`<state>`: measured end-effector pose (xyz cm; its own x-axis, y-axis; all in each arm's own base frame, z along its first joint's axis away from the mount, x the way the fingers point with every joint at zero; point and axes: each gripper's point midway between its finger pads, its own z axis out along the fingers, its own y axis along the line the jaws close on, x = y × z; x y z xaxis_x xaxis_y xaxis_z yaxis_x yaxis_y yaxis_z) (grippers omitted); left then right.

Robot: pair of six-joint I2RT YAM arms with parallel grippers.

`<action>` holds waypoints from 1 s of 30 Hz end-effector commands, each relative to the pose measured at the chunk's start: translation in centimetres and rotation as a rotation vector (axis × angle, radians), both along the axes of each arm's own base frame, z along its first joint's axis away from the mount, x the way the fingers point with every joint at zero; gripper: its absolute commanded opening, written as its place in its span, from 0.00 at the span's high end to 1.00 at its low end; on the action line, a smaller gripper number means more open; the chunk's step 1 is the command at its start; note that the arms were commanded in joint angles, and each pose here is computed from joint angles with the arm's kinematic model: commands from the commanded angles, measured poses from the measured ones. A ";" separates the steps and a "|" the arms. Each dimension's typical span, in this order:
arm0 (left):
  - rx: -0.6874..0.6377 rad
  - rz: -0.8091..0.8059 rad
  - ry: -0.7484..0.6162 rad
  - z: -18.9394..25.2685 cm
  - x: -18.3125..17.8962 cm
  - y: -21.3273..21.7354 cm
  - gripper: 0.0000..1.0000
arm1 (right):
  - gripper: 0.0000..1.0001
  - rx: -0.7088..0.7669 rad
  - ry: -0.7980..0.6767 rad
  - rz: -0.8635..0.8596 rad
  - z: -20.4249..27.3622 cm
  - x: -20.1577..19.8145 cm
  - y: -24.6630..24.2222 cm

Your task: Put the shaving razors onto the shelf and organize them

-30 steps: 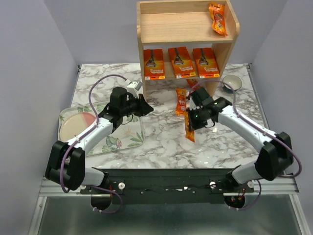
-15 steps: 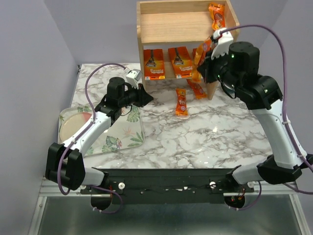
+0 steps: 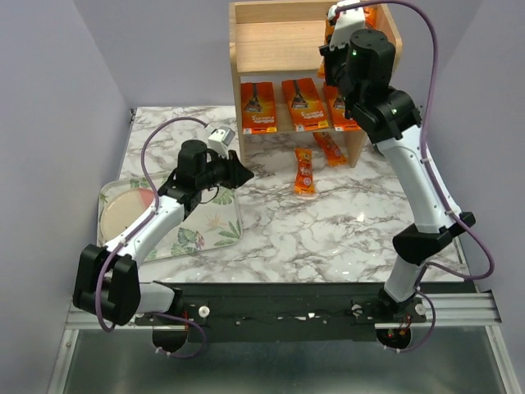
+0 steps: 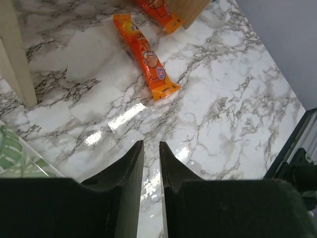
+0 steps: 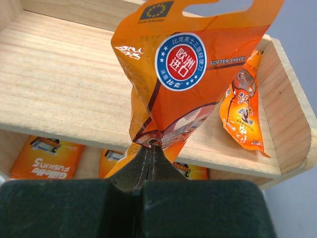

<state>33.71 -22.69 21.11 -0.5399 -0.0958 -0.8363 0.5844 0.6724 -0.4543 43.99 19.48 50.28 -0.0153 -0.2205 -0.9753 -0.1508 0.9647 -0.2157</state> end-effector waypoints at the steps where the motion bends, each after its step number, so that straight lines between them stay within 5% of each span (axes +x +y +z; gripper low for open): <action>1: -0.051 0.036 -0.040 1.1 -0.4 0.9 0.72 | 0.99 0.001 -0.102 -0.073 2.6 1.2 -0.8; 9: -0.074 0.059 -0.020 0.2 -1.2 1.7 0.72 | 1.00 -0.038 -0.045 -0.108 -1.5 4.9 1.0; 13: -0.093 0.060 -0.031 0.6 -1.2 1.6 0.71 | 0.85 -0.051 -0.038 -0.149 -2.6 6.3 0.4; 30: -0.102 0.062 -0.019 0.4 -0.6 1.4 0.71 | 0.68 -0.015 -0.098 -0.160 -1.9 8.7 0.0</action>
<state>32.29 -21.19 20.32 -0.5444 -0.2021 -0.8141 0.5339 0.6651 -0.5221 52.05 19.46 48.05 0.0240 -0.2570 -0.9661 0.0153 0.9664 -0.2567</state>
